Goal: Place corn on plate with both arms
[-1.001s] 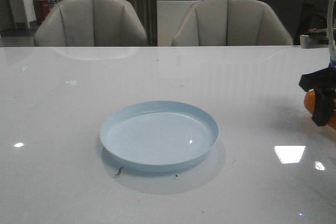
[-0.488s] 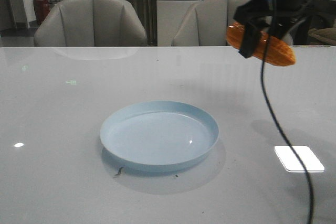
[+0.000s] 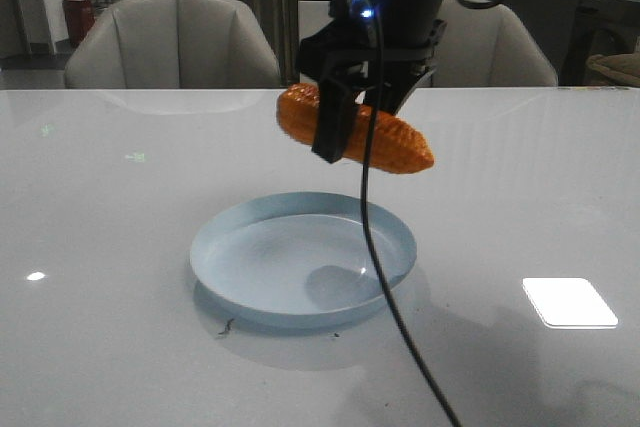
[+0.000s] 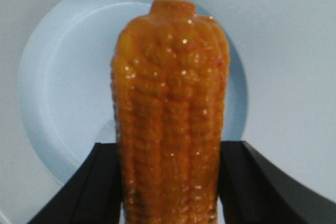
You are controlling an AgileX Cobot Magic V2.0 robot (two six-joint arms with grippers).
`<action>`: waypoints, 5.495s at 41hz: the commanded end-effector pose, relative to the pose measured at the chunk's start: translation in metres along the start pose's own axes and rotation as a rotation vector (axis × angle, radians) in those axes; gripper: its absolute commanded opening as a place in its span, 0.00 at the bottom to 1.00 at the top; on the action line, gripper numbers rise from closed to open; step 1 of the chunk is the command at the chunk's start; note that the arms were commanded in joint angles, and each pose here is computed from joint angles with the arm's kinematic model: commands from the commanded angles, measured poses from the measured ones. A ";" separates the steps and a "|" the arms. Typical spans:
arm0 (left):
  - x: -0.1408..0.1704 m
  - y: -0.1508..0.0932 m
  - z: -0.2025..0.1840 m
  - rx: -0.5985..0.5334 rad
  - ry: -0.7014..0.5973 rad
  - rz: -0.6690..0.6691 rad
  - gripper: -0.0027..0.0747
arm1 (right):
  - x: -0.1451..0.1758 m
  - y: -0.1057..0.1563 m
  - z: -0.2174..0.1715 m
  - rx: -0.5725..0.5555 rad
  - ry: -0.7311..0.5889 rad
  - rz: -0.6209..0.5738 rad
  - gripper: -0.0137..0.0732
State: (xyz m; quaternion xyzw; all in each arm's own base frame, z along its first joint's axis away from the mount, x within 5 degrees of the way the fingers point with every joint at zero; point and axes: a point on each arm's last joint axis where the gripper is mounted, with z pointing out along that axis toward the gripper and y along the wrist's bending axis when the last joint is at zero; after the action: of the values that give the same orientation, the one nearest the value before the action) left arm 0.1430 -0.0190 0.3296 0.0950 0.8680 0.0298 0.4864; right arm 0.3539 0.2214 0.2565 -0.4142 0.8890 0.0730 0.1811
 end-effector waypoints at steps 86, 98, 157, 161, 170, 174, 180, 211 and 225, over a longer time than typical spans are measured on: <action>-0.014 0.002 -0.006 -0.003 -0.098 -0.006 0.52 | 0.074 -0.005 -0.302 0.291 -0.570 0.304 0.79; -0.014 0.002 -0.006 -0.002 -0.103 -0.006 0.52 | 0.219 0.040 -0.310 0.591 -0.744 0.567 0.79; -0.014 0.002 -0.006 -0.001 -0.105 -0.006 0.52 | 0.255 0.028 -0.226 0.510 -0.503 0.762 0.79; -0.014 0.002 -0.006 -0.001 -0.105 -0.006 0.52 | 0.255 0.028 -0.226 0.510 -0.503 0.762 0.79; -0.014 -0.002 -0.010 0.043 -0.126 -0.073 0.46 | 0.255 0.028 -0.226 0.510 -0.503 0.762 0.79; -0.010 -0.005 -0.015 0.090 -0.145 -0.111 0.29 | 0.255 0.028 -0.226 0.510 -0.503 0.762 0.79; -0.004 -0.004 -0.020 0.088 -0.256 -0.067 0.16 | 0.255 0.028 -0.226 0.510 -0.503 0.762 0.79; 0.120 -0.005 -0.028 -0.148 -0.659 -0.059 0.14 | 0.255 0.028 -0.226 0.510 -0.503 0.762 0.79; 0.154 -0.009 -0.009 -0.162 -0.644 -0.105 0.15 | 0.255 0.029 -0.225 0.506 -0.495 0.764 0.79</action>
State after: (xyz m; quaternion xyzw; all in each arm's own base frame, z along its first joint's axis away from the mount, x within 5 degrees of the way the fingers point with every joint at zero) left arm 0.0561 0.0018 0.2095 0.0271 0.6832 0.0533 0.7277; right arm 0.1192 -0.0031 0.3517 0.0245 0.9158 0.0170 0.4006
